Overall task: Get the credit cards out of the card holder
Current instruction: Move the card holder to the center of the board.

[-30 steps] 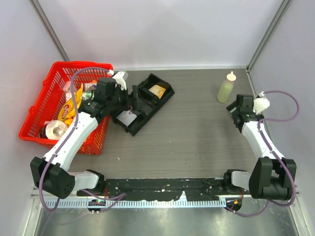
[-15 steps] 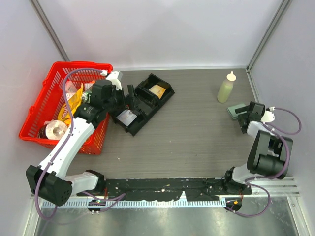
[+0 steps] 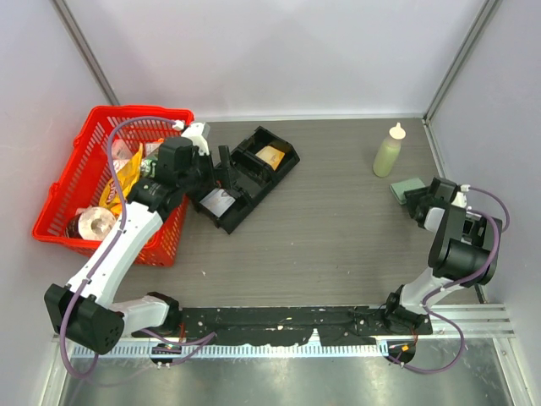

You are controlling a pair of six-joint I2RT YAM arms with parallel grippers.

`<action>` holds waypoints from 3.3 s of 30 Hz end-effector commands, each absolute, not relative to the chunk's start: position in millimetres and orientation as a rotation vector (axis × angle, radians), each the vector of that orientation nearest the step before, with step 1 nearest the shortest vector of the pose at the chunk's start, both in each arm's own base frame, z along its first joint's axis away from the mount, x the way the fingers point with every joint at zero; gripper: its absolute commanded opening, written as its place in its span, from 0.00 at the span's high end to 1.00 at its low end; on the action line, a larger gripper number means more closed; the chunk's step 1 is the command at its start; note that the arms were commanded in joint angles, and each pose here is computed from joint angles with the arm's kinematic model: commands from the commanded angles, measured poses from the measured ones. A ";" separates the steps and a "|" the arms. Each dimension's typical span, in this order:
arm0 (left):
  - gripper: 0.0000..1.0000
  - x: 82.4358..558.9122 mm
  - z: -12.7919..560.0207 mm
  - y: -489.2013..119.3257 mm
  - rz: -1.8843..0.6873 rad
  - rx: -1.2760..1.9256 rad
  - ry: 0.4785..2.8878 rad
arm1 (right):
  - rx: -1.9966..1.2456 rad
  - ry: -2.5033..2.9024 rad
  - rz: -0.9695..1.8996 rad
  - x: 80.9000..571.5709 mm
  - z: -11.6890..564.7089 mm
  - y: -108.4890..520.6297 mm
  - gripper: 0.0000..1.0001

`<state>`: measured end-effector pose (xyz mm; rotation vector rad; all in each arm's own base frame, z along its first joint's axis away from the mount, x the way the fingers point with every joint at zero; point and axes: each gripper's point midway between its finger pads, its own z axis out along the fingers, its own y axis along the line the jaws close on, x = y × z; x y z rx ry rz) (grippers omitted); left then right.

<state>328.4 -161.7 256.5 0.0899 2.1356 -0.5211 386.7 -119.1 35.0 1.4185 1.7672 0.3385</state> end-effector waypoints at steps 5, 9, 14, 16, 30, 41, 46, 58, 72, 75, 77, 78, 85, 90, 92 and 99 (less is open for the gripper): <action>0.00 330.2 275.3 -163.3 -0.537 0.101 2.065 | 1.433 1.871 0.326 362.8 15.8 -106.8 0.87; 0.00 330.0 273.4 -165.7 -0.551 0.104 2.073 | 1.375 1.913 0.319 355.5 23.9 -91.4 0.99; 0.00 328.5 275.1 -166.8 -0.561 0.110 2.069 | 1.100 2.109 0.245 344.3 37.1 -30.1 0.99; 0.00 328.9 275.7 -166.8 -0.558 0.117 2.065 | 0.956 2.206 0.172 336.8 44.7 -4.6 0.99; 0.00 327.4 275.7 -170.7 -0.581 0.134 2.058 | 0.020 2.311 -0.687 303.1 119.6 73.0 0.99; 0.00 329.7 281.8 -156.7 -0.504 0.091 2.029 | -0.491 2.286 -0.832 276.3 77.2 175.5 0.78; 0.00 327.8 290.2 -154.2 -0.492 0.107 1.995 | -0.645 2.378 -0.521 251.6 67.1 236.6 0.57; 0.00 299.4 253.3 -198.0 -0.337 0.097 2.130 | -0.297 2.506 0.026 292.8 94.7 182.4 0.36; 0.00 255.7 187.8 -291.7 -0.394 -0.018 2.247 | 0.010 2.558 0.290 357.9 61.8 162.7 0.38; 0.00 253.4 180.8 -298.6 -0.421 -0.094 2.238 | -0.045 2.620 0.357 344.4 46.7 171.2 0.42; 0.00 253.8 174.4 -299.5 -0.430 -0.137 2.241 | -0.055 2.654 0.452 326.3 39.7 180.3 0.45; 0.00 253.6 170.6 -300.1 -0.433 -0.155 2.244 | -0.066 2.685 0.475 311.0 32.1 183.3 0.46; 0.00 250.1 136.6 -302.8 -0.409 -0.212 2.306 | -0.097 2.598 0.699 248.0 69.5 214.9 0.46; 0.01 238.8 115.3 -301.9 -0.404 -0.253 2.361 | -0.014 2.335 0.698 256.6 116.5 198.7 0.43; 0.00 234.2 110.3 -302.3 -0.414 -0.270 2.369 | -0.038 2.248 0.664 260.2 124.8 190.0 0.43; 0.00 218.9 94.4 -311.1 -0.438 -0.302 2.414 | -0.018 2.340 0.678 254.7 107.1 187.6 0.39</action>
